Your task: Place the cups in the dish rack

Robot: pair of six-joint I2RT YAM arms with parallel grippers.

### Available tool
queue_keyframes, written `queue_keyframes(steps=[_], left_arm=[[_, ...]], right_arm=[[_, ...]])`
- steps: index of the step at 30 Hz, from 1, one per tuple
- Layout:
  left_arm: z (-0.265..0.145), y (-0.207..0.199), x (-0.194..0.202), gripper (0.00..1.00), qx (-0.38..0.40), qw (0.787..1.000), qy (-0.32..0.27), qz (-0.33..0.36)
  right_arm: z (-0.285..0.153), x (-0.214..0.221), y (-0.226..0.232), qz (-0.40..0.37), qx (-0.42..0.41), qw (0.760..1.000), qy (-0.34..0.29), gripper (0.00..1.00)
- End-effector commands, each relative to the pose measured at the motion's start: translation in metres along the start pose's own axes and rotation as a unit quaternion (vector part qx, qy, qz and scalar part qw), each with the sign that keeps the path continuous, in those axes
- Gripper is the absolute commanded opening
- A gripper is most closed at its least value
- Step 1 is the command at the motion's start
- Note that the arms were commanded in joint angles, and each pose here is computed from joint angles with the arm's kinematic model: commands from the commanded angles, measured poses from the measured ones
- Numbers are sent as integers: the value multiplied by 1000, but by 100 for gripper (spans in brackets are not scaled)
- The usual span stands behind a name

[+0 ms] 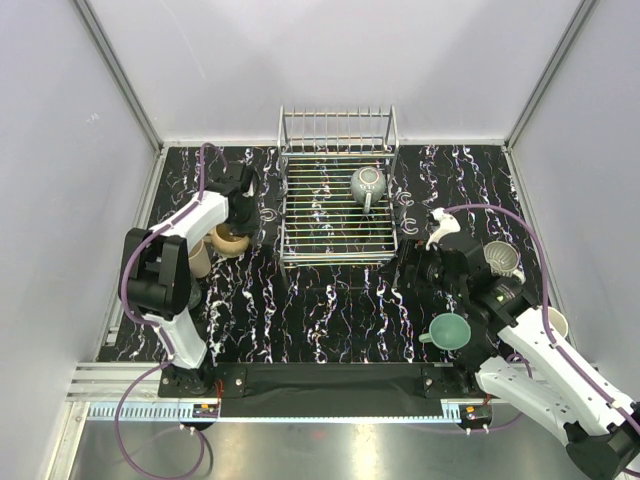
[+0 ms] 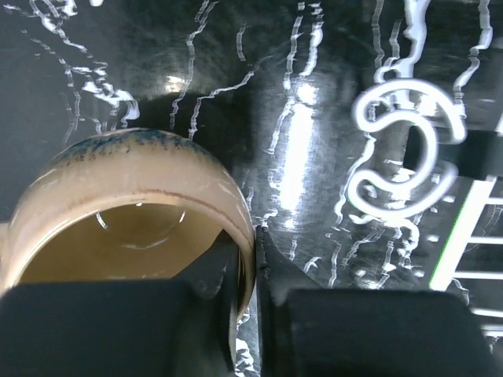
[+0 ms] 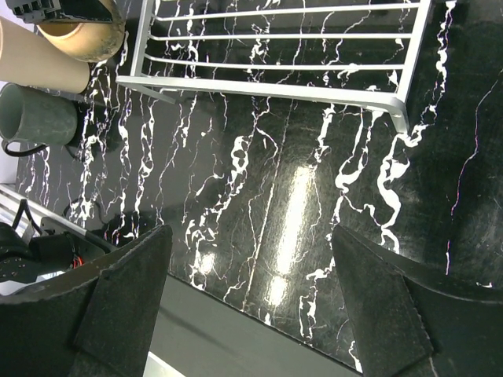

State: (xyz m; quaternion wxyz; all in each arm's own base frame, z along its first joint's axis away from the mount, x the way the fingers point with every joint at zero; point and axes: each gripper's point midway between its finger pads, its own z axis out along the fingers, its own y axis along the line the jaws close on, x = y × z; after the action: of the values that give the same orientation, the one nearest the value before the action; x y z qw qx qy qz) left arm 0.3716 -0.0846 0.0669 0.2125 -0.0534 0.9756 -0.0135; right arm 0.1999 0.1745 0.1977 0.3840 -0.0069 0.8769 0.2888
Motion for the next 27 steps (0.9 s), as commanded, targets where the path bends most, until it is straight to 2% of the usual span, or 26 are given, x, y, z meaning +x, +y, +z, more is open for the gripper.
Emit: queue_keyframes(steps=[1,8,13,20,23,27], left_arm=[[-7,-1,-15,0,10,1000,-24,-6],[-33,-6,-30,0,28,998,-52,-13],[-63,-20,-44,0,71,994,-85,-21],[-144,-46,-73,0,159,975,-150,-35],[-197,-67,-80,0,234,953,-182,-56],[-274,-101,-72,0,371,902,-204,-79]], right_arm=[[-1,-5,7,3,-17,1000,-14,90],[-6,-9,9,3,-17,1000,-19,90],[-4,-10,10,3,-17,1000,-18,91],[4,-13,10,-11,-10,1000,-13,92],[7,-21,12,-31,-12,999,-23,93],[12,-32,24,-61,-39,997,-33,93]])
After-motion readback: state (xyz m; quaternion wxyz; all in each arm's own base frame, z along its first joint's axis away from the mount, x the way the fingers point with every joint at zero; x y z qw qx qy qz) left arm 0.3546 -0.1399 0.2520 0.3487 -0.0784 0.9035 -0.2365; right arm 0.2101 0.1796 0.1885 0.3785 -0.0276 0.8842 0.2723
